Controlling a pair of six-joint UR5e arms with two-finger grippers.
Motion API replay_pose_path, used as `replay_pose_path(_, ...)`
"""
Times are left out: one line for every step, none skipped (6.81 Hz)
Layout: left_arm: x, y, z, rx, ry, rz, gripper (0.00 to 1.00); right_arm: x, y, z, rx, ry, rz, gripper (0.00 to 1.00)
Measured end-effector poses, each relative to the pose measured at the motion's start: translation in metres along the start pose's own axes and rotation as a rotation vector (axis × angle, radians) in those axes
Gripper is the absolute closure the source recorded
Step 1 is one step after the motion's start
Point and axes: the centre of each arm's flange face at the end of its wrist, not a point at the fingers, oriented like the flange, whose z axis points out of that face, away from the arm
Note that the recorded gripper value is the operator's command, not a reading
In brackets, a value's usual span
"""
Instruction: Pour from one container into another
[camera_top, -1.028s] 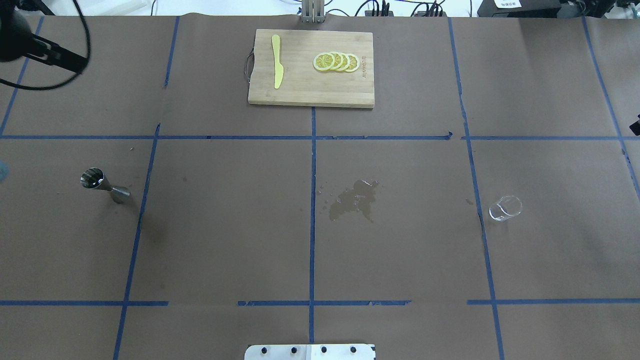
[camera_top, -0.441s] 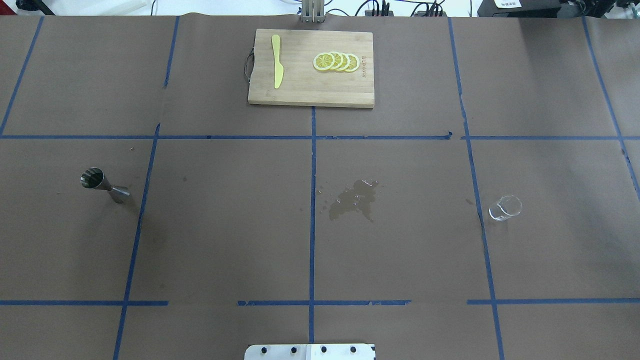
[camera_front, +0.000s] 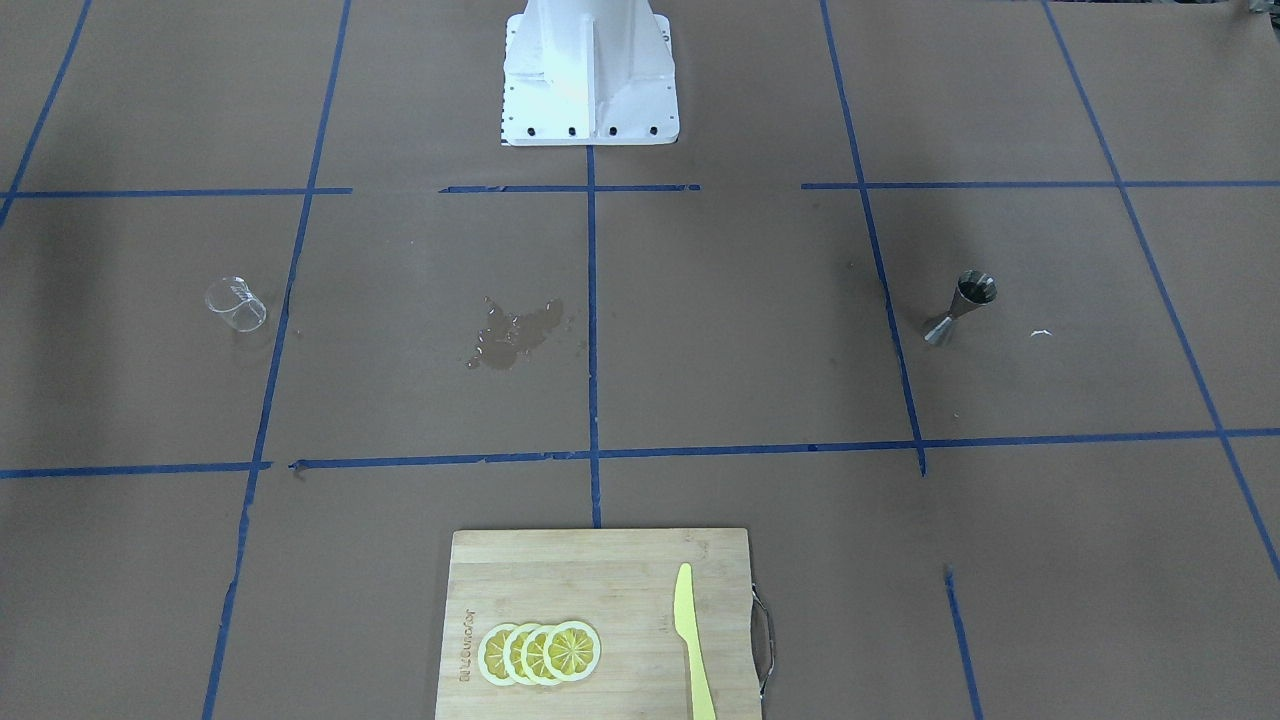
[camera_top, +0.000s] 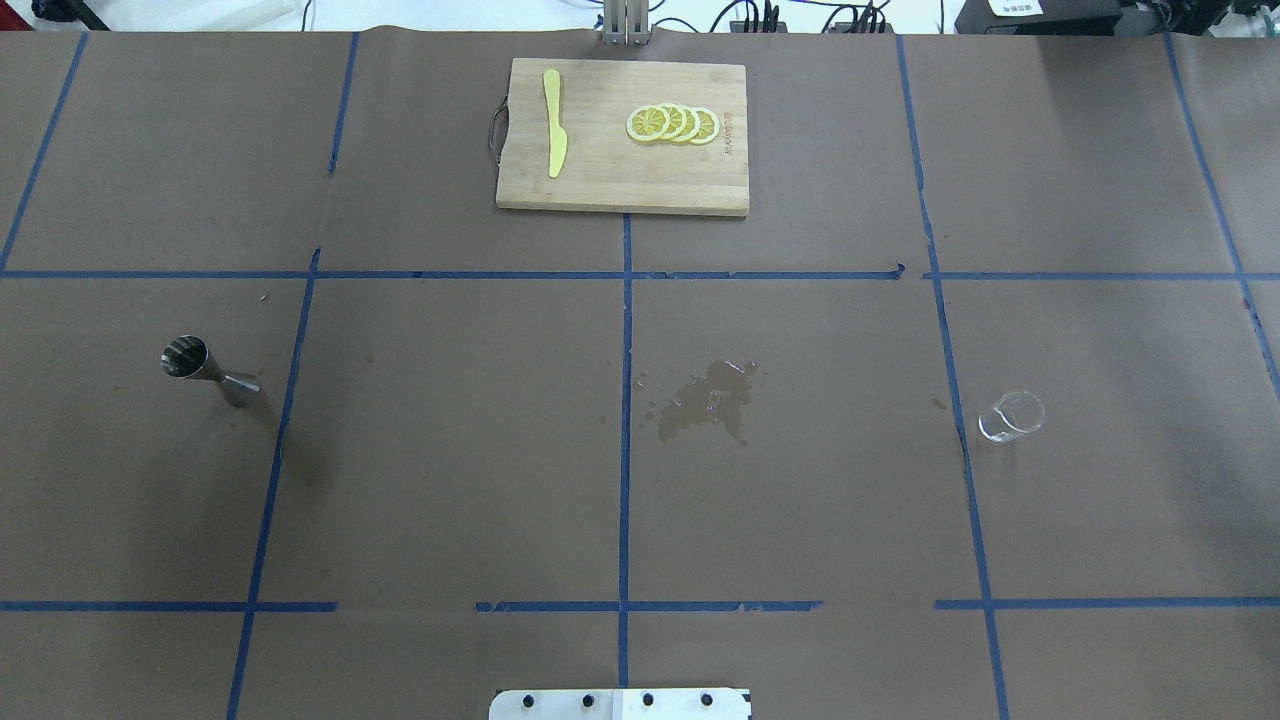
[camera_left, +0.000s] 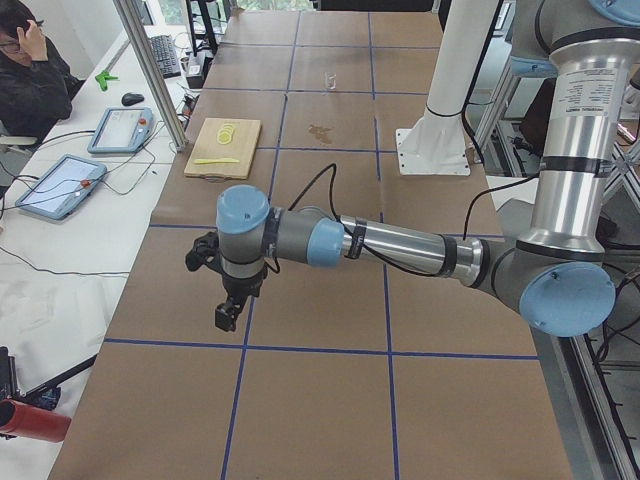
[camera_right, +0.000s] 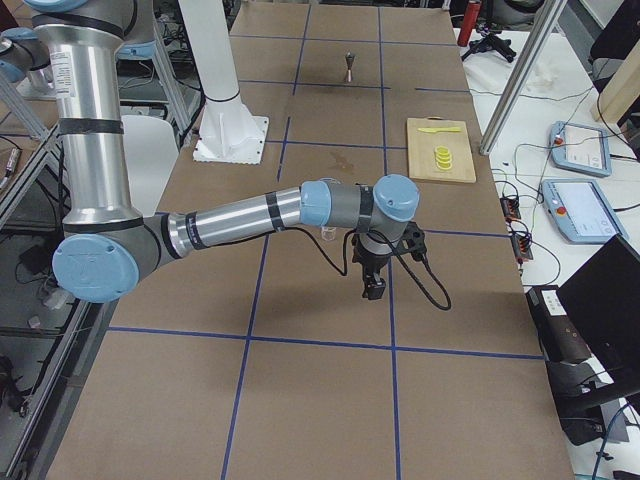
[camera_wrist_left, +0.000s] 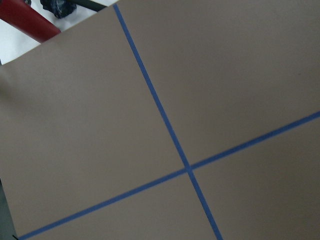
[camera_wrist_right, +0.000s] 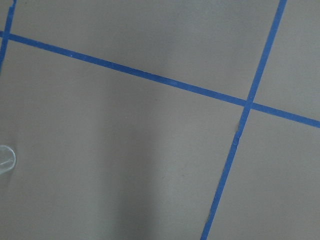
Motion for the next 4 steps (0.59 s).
replay_pose_path(-0.021,0.021,0.029,-0.014,0.005,-0.013,0.0,0.002,0.001,0.003,-0.006,0.005,0.053,0.0)
replay_pose_path(-0.032,0.035,0.046,-0.018,0.001,-0.017,0.0,0.004,0.003,0.005,-0.01,0.005,0.093,0.0)
replay_pose_path(-0.036,0.039,0.051,-0.018,-0.002,-0.021,0.0,0.007,0.005,0.008,-0.016,0.004,0.114,0.0)
replay_pose_path(-0.035,0.039,0.05,-0.014,-0.003,-0.039,0.0,0.012,0.007,0.013,-0.023,0.003,0.125,0.0)
